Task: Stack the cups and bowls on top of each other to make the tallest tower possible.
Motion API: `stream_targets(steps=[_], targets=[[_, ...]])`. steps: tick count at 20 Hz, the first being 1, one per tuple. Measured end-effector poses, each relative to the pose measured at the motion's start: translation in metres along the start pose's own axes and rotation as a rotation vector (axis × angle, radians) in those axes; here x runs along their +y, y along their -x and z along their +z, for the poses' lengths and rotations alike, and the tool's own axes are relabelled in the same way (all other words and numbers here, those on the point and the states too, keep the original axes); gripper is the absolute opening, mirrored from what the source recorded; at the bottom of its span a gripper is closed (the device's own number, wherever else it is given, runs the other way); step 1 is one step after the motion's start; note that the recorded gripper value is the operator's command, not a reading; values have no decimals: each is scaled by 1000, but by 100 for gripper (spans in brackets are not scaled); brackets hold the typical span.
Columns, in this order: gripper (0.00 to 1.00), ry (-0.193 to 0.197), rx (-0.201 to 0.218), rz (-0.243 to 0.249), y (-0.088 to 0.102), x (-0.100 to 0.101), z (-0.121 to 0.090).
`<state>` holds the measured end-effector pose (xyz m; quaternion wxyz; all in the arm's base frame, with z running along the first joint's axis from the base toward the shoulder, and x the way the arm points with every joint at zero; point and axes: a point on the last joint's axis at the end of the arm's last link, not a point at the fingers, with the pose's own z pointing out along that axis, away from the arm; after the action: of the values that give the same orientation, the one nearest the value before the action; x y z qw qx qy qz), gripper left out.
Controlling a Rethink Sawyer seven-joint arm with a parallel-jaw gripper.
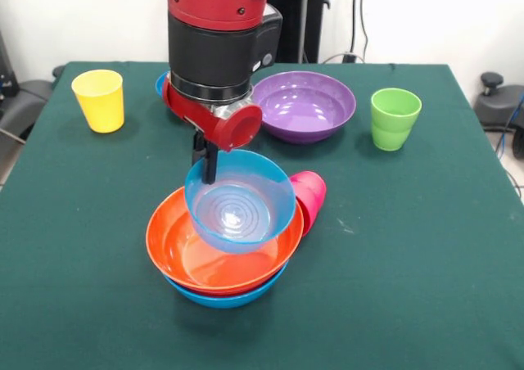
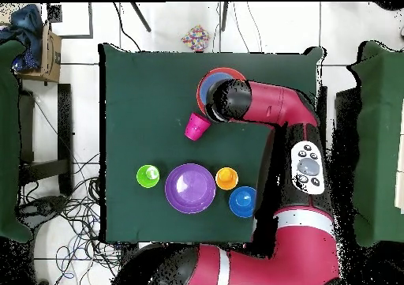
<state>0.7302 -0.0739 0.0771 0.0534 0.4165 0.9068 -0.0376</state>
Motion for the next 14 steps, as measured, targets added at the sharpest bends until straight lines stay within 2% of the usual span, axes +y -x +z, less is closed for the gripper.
stream_targets(steps=[4, 14], targets=[[0, 2, -11, 0, 4, 1, -3], [0, -7, -18, -10, 1, 3, -3]])
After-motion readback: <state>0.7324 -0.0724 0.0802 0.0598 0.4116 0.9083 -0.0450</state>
